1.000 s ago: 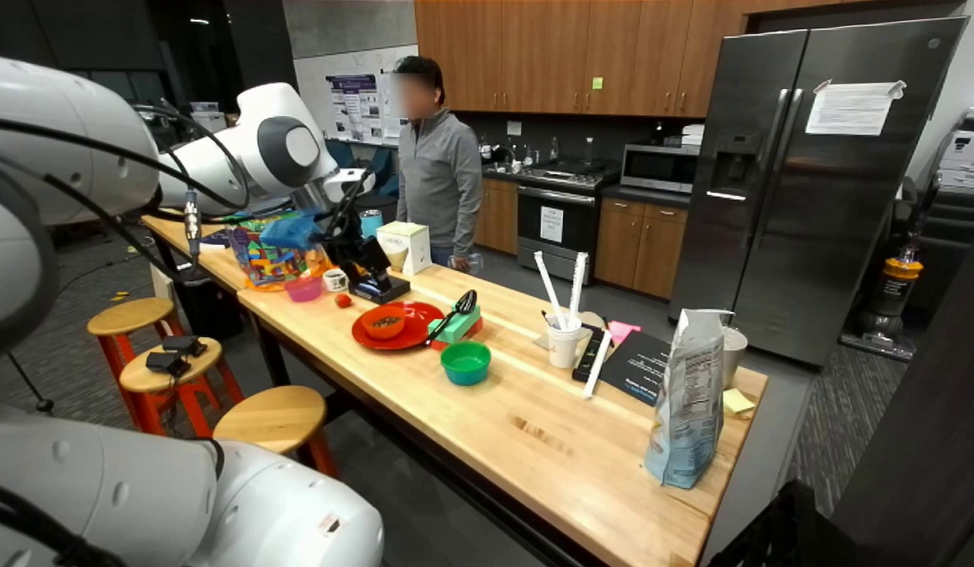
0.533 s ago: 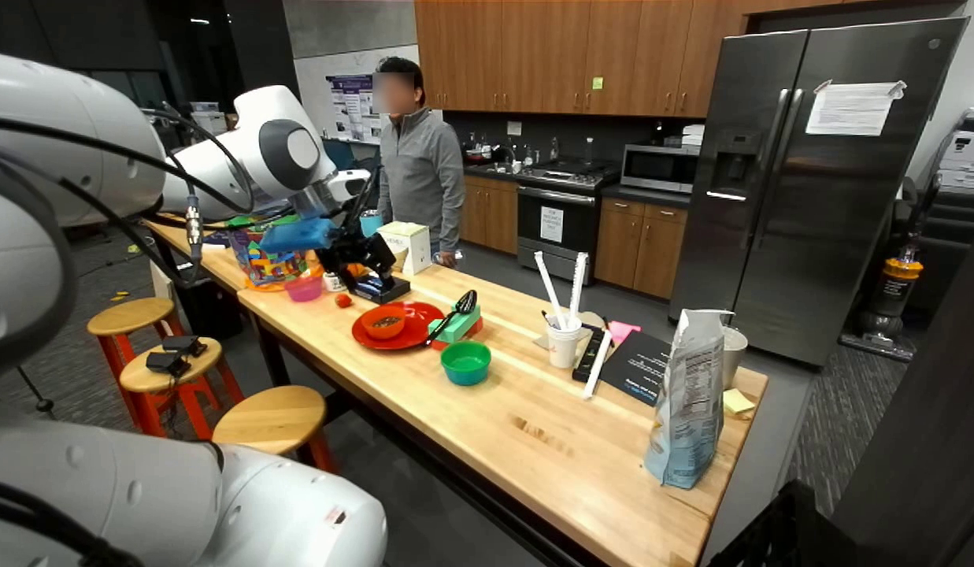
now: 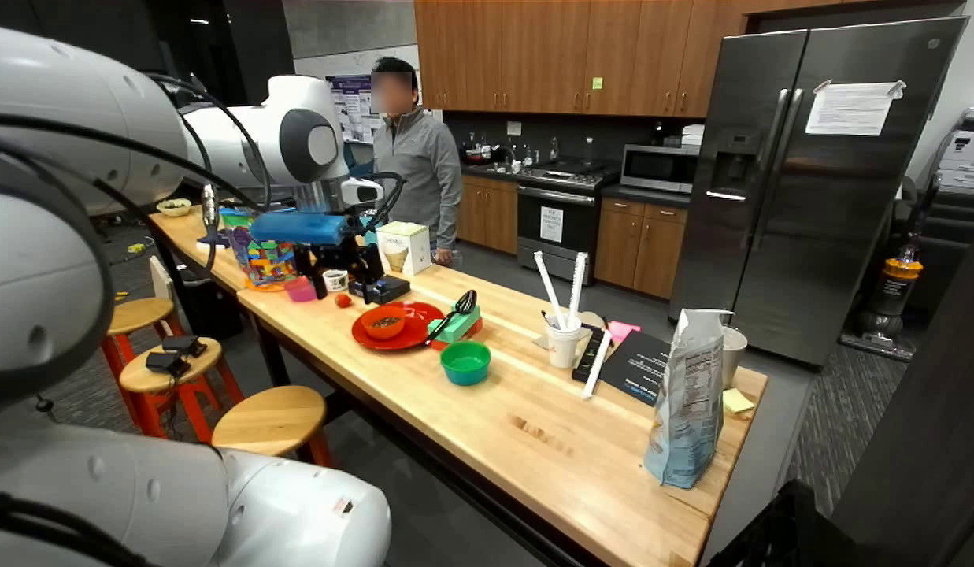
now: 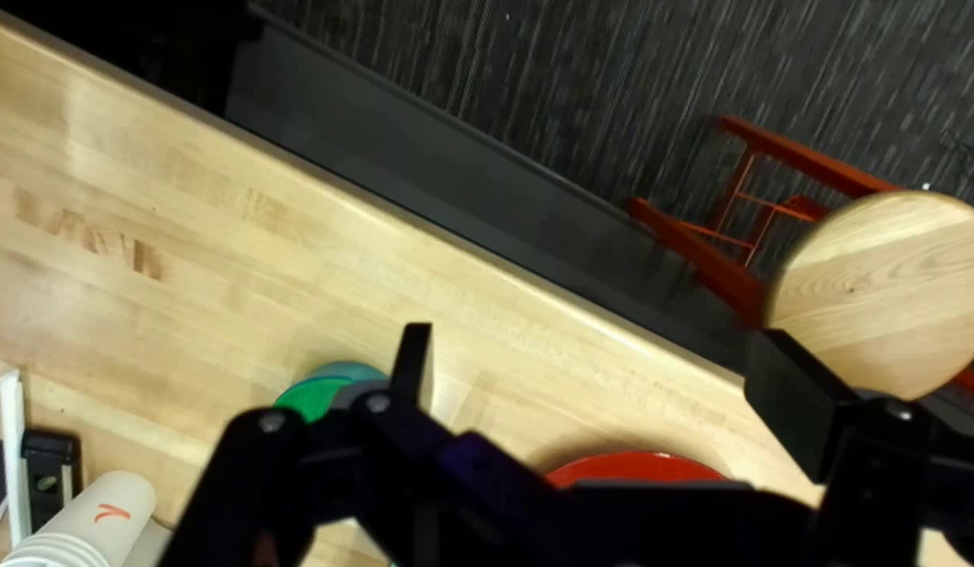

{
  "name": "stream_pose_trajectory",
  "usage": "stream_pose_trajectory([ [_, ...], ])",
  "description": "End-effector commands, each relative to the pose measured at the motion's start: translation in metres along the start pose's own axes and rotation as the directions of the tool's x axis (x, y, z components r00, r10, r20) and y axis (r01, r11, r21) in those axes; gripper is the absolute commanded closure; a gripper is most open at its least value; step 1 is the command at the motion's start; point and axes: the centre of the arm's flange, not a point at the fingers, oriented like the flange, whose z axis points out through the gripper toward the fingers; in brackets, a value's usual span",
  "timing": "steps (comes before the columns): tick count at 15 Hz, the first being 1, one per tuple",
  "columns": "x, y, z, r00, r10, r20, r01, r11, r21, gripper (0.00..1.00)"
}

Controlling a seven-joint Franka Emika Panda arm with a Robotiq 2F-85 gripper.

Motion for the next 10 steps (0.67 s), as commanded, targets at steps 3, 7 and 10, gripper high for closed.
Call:
stream_pose_trajectory([
  [3, 0.021, 0.006, 0.042, 0.999, -0.021, 0.031, 0.021, 1.000, 0.000, 0.00],
  [7, 0.046, 0.010, 0.084, 0.996, -0.030, 0.083, 0.029, 1.000, 0.013, 0.00],
  [10, 0.044, 0.008, 0.087, 0.996, -0.014, 0.089, 0.013, 1.000, 0.014, 0.00],
])
